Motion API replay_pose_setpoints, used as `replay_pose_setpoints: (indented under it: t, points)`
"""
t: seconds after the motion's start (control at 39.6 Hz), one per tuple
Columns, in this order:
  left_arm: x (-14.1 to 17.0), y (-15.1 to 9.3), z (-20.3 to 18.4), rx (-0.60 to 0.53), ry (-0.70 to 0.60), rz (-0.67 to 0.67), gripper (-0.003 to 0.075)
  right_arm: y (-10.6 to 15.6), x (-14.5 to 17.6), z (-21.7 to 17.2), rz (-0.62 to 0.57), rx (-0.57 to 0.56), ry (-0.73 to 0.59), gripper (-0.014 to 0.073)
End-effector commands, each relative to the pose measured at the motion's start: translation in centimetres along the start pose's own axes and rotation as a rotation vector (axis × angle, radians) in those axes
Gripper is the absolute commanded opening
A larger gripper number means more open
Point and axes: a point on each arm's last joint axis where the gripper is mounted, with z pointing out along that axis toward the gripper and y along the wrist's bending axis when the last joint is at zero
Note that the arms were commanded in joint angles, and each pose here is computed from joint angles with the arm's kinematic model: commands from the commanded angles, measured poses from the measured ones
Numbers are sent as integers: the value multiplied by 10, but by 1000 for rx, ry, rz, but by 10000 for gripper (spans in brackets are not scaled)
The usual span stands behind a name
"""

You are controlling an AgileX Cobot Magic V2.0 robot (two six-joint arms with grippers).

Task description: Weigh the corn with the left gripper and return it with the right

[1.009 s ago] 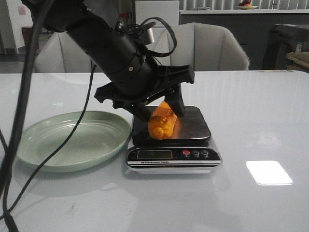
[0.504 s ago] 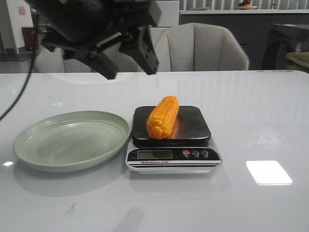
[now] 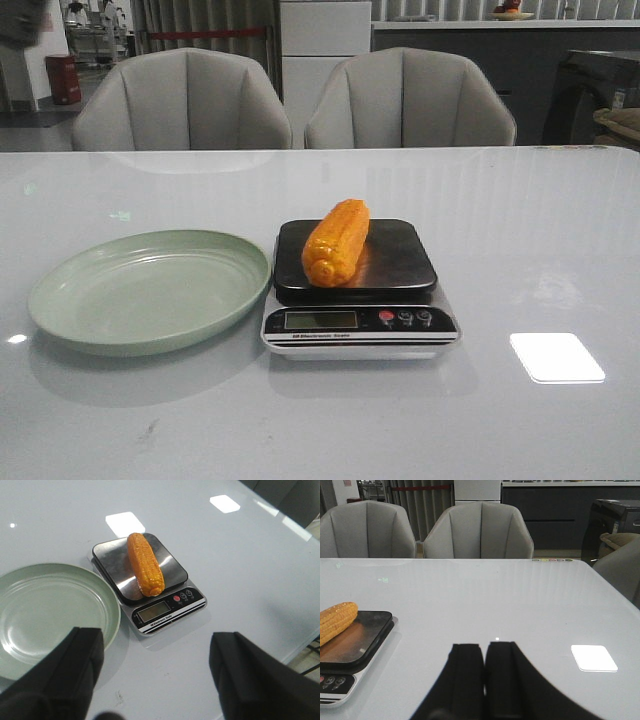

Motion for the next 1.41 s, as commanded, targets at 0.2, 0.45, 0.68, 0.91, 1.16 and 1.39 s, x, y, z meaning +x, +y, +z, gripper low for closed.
replay_pose_setpoints:
  t: [0.2, 0.45, 0.68, 0.91, 1.16, 1.39]
  points:
    - [35, 5, -63, 7, -144, 111, 390, 0, -4, -1, -19, -3, -82, 155]
    - [59, 10, -83, 8, -238, 143, 128, 1, -8, -1, -19, -8, -125, 155]
    - [61, 10, -84, 7, -245, 145, 122, 3, -32, -6, -19, -34, -348, 155]
    - [61, 10, -84, 7, -245, 145, 122, 6, -71, 7, -17, -26, -184, 155]
    - [61, 10, -84, 7, -245, 145, 122, 6, -94, 27, -16, 8, 121, 155]
    - [61, 10, -84, 7, -245, 145, 122, 7, -86, 32, 22, -1, 188, 155]
